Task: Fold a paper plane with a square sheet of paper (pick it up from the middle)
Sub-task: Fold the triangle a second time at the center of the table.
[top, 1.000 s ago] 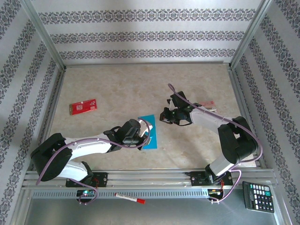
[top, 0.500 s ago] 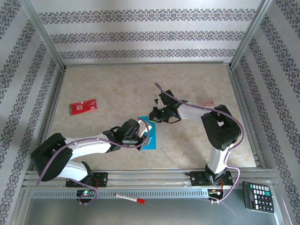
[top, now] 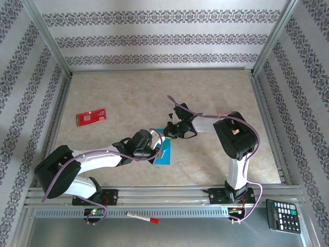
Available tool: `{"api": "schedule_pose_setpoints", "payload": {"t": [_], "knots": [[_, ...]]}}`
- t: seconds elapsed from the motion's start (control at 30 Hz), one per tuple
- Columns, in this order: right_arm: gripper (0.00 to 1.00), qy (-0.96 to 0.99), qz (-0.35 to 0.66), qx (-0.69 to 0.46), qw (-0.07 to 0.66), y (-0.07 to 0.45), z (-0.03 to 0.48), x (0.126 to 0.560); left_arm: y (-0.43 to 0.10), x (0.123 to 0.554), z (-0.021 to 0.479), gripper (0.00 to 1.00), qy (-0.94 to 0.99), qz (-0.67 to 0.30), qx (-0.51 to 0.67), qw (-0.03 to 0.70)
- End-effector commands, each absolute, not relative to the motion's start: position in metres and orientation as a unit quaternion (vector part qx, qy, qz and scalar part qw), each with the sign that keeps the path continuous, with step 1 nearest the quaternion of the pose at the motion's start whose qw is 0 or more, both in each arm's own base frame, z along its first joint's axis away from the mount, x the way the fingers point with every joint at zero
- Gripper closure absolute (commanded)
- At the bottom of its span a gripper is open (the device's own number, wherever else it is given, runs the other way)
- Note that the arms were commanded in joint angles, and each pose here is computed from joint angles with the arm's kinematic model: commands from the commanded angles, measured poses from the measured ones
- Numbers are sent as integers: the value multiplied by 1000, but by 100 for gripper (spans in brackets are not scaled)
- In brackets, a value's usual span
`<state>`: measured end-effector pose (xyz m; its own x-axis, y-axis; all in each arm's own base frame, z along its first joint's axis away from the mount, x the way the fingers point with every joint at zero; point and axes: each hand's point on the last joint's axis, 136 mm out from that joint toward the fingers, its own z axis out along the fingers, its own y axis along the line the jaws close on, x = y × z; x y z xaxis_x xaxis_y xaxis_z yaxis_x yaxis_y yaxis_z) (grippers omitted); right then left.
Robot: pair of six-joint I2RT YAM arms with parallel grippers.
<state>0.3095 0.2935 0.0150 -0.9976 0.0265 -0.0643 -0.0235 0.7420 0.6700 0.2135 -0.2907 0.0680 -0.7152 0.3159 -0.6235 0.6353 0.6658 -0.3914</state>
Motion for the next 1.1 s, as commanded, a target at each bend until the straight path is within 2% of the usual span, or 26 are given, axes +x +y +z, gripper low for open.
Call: {"api": "schedule_pose_setpoints", "payload": {"t": [0.0, 0.4, 1.07], "knots": [[100, 950, 312, 5, 3, 271, -21, 291, -293, 219, 70, 100, 870, -333, 256, 258], [100, 954, 301, -9, 0, 266, -24, 286, -285, 232, 59, 100, 877, -369, 219, 214], [100, 955, 295, -11, 2, 264, -26, 283, -269, 250, 47, 100, 883, -397, 164, 191]]}}
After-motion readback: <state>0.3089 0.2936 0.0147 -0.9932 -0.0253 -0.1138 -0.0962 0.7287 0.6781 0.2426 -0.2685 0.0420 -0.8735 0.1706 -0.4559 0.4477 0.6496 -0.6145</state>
